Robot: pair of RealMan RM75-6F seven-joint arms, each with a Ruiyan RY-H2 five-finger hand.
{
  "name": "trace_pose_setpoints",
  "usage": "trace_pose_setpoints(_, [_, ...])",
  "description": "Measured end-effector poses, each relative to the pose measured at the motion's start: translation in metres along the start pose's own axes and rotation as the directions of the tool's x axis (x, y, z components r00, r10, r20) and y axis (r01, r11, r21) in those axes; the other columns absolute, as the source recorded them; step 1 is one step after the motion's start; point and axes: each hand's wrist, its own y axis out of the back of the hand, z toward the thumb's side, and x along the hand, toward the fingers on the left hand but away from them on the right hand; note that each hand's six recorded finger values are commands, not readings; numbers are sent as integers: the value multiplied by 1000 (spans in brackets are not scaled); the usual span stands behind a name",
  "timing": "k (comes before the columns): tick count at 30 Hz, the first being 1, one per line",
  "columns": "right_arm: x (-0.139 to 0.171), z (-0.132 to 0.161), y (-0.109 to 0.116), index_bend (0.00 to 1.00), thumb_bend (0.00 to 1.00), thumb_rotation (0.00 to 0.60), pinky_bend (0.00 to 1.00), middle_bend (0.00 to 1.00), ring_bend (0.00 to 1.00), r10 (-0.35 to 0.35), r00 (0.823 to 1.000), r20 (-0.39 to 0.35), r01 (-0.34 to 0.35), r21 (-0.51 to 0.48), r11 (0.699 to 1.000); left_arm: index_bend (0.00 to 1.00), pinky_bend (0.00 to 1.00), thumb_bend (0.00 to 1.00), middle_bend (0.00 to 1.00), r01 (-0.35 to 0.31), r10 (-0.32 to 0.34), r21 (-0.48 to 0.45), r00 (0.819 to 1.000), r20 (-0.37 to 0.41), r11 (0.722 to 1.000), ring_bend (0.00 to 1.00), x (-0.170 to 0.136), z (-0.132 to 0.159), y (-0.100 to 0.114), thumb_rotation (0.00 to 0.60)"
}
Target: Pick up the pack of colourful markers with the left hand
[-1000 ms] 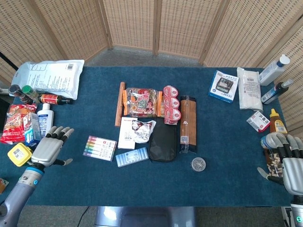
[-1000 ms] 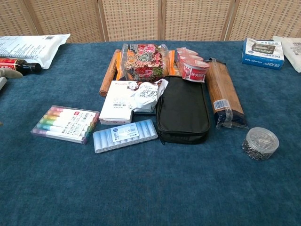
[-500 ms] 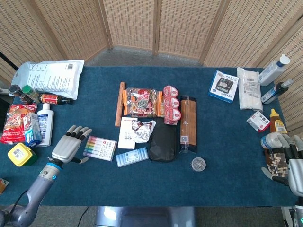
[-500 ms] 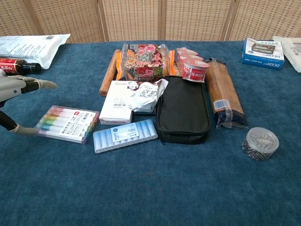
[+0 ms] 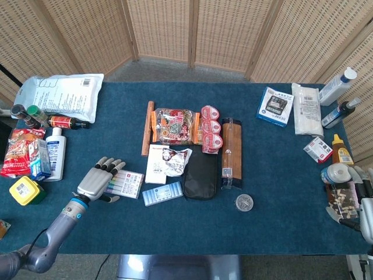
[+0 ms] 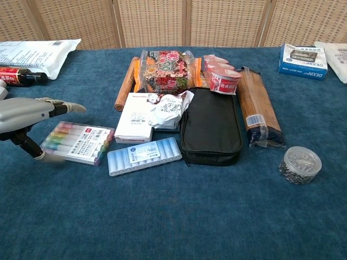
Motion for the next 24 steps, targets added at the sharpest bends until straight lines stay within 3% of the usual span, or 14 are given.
trace_pose_setpoints(8, [4,-3,4,0,33,473,0,0,0,-15,1000,10,15,-4,1000,151,0,0,0,42,-42,-32,999,16,999,0,9,6,-10,464])
trace_pose_setpoints(19, [8,-6,5,0,33,479,0,0,0,-21,1000,23,21,-12,1000,408,0,0,0,60,-58,-63,998,24,996,0,15,9,-17,466])
trace_pose_setpoints(24, [7,-5,5,0,33,477,0,0,0,-25,999,22,25,-16,1000,560,0,0,0,50,-49,-69,999,25,996,0,16,10,-16,513])
